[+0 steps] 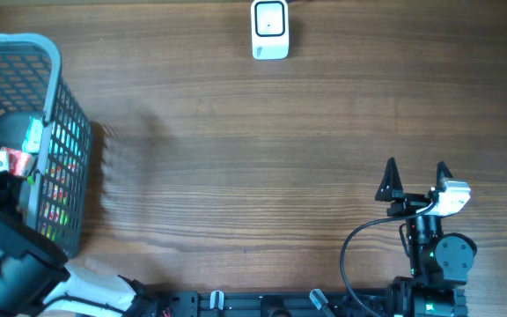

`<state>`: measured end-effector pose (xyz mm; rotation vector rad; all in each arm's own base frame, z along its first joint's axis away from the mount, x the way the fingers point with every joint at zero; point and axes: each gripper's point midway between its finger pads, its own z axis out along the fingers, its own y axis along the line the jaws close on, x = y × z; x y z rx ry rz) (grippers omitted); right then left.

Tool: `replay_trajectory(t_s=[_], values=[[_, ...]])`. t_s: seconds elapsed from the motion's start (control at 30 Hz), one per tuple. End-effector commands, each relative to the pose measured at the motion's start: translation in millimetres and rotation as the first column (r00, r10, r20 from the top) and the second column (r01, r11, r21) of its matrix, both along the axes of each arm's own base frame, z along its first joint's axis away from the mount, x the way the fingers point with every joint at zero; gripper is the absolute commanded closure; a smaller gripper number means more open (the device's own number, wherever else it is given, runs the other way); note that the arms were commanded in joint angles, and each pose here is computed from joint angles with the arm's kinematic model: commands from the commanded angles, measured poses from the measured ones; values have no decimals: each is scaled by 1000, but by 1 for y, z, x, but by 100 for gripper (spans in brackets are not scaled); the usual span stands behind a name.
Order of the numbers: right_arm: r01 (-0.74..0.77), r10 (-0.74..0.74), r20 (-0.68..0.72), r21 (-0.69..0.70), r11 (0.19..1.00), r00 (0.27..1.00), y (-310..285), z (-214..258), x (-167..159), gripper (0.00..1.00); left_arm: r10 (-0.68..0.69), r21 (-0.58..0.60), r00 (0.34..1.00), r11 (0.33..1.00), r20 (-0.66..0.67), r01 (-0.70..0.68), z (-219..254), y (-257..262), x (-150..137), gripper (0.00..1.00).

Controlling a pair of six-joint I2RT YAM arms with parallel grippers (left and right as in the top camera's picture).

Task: Scan the item barcode
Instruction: 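Reach the left gripper into the basket and grasp the green-capped jar, then carry the green-capped jar out and set it upright on the table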

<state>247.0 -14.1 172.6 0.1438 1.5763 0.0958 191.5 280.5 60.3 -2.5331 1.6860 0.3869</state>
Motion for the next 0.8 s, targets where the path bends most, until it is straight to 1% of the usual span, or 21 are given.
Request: replay_trajectory(t_s=[0.0, 0.1, 0.13, 0.2, 0.27, 0.33, 0.37, 0.43, 0.47, 0.5, 0.53, 0.57, 0.6, 0.63, 0.67, 0.77], values=[[-17, 17, 3, -18, 1000, 1000, 3, 0, 0, 0, -23, 137, 977, 991, 213, -6, 94, 17, 28, 45], [-17, 17, 3, -18, 1000, 1000, 3, 0, 0, 0, -110, 187, 938, 981, 328, 49, 142, 14, 44, 44], [-17, 17, 3, -19, 1000, 1000, 3, 0, 0, 0, -154, 204, 907, 976, 392, 77, 164, 7, 52, 44], [-17, 17, 3, -18, 1000, 1000, 3, 0, 0, 0, -226, 233, 829, 965, 511, 119, 202, -11, 67, 43], [-17, 17, 3, -18, 1000, 1000, 3, 0, 0, 0, -291, 266, 747, 951, 597, 157, 236, -33, 76, 43], [-17, 17, 3, -19, 1000, 1000, 3, 0, 0, 0, -373, 314, 646, 926, 666, 211, 270, -64, 85, 42], [-17, 17, 3, -18, 1000, 1000, 3, 1, 0, 0, -423, 341, 580, 906, 696, 251, 287, -84, 90, 42], [-17, 17, 3, -18, 1000, 1000, 3, 0, 0, 0, -544, 423, 432, 837, 720, 348, 319, -132, 101, 42], [-17, 17, 3, -18, 1000, 1000, 3, 0, 0, 0, -581, 446, 381, 807, 720, 387, 327, -153, 104, 41], [-17, 17, 3, -18, 1000, 1000, 3, 0, 0, 0, -627, 474, 315, 761, 712, 443, 335, -181, 107, 41], [-17, 17, 3, -19, 1000, 1000, 3, 0, 0, 0, -678, 503, 248, 699, 692, 507, 339, -209, 110, 40], [-17, 17, 3, -18, 1000, 1000, 3, 0, 0, 0, -711, 513, 200, 645, 674, 567, 338, -236, 112, 40], [-17, 17, 3, -18, 1000, 1000, 3, 0, 0, 0, -734, 512, 176, 604, 656, 610, 334, -256, 113, 39], [-17, 17, 3, -19, 1000, 1000, 3, 0, 0, 0, -768, 514, 149, 545, 623, 662, 326, -278, 115, 39], [-17, 17, 3, -18, 1000, 1000, 3, 0, 0, 0, -794, 508, 139, 501, 592, 701, 318, -294, 116, 39], [-17, 17, 3, -19, 1000, 1000, 3, 0, 0, 1, -877, 436, 99, 328, 469, 838, 273, -350, 114, 39]])
